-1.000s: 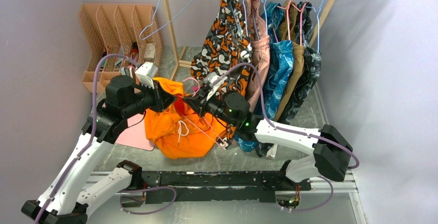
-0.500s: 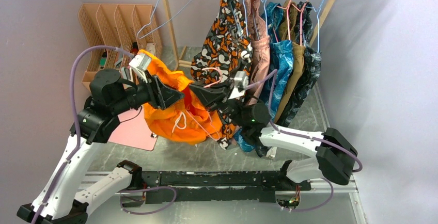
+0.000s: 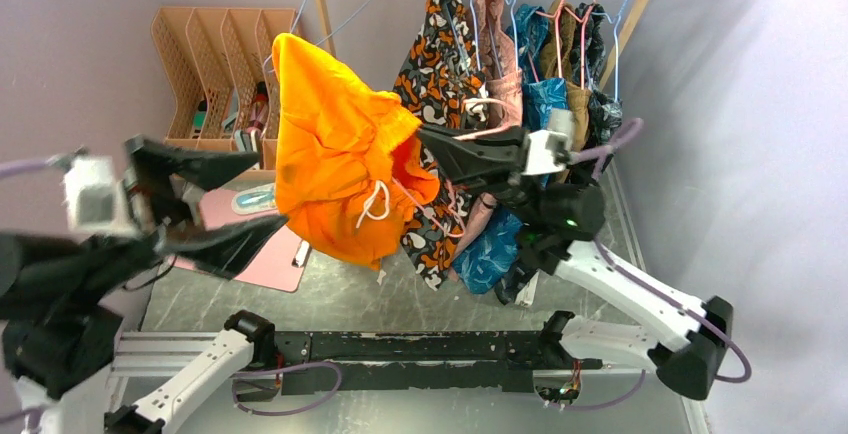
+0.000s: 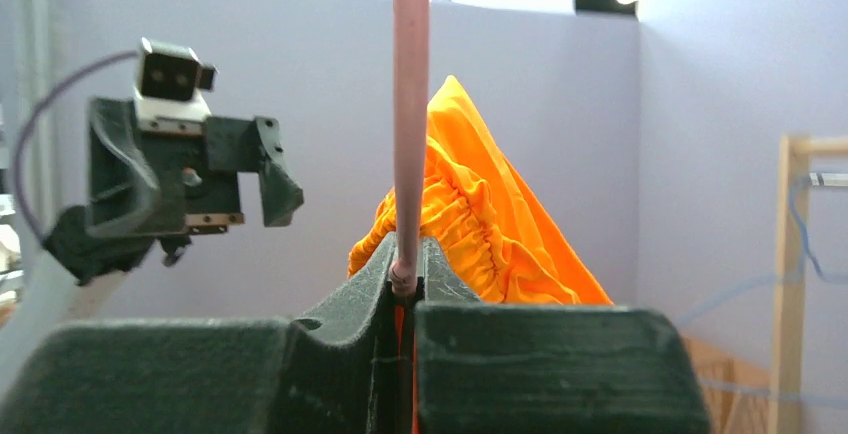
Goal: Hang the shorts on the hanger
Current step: Hang the shorts on the hanger.
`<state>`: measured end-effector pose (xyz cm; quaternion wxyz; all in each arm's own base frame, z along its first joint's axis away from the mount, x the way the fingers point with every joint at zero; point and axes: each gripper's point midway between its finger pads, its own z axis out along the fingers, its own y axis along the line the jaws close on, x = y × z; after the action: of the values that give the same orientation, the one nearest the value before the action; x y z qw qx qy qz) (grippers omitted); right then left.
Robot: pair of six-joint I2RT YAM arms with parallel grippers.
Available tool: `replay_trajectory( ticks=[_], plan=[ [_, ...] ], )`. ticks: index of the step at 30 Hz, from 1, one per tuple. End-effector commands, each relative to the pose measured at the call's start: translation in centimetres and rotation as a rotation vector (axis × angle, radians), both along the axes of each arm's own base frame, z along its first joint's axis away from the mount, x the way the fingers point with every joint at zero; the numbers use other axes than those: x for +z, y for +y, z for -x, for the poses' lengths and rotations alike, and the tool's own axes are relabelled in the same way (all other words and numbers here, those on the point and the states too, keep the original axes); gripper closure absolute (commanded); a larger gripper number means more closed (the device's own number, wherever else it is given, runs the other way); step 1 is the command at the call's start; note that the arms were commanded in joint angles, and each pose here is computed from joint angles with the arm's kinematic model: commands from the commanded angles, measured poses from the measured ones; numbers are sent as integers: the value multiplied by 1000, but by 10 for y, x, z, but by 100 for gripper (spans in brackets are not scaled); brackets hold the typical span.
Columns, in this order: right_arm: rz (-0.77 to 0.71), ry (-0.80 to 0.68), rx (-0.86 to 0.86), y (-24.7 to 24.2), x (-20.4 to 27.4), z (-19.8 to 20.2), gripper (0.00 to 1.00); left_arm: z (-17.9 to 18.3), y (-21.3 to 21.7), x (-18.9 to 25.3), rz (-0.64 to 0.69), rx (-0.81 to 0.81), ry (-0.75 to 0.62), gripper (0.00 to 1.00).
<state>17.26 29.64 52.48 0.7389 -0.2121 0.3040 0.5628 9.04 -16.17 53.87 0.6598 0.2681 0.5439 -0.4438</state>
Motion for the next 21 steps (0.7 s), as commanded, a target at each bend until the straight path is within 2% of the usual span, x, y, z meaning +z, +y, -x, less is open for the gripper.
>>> replay_trajectory(
  ticks=[1, 3, 6, 9, 13, 21],
  plan=[
    [-12, -147, 36, -32, 35, 47, 100, 15, 21, 16, 34, 89, -174, 2],
    [9, -114, 21, -34, 23, 44, 100, -1, 32, 10, 61, 193, -158, 3],
    [31, -126, 25, -40, 26, 52, 100, -13, 38, 0, 84, 256, -137, 5],
    [56, -153, 19, -47, 42, 61, 100, -13, 35, -1, 82, 238, -143, 7],
    [95, -110, 13, -51, 30, 62, 100, -14, 31, 0, 72, 222, -139, 11],
    [111, 16, -13, -66, -5, 59, 100, -28, 16, -11, 56, 173, -87, 28]
  ],
)
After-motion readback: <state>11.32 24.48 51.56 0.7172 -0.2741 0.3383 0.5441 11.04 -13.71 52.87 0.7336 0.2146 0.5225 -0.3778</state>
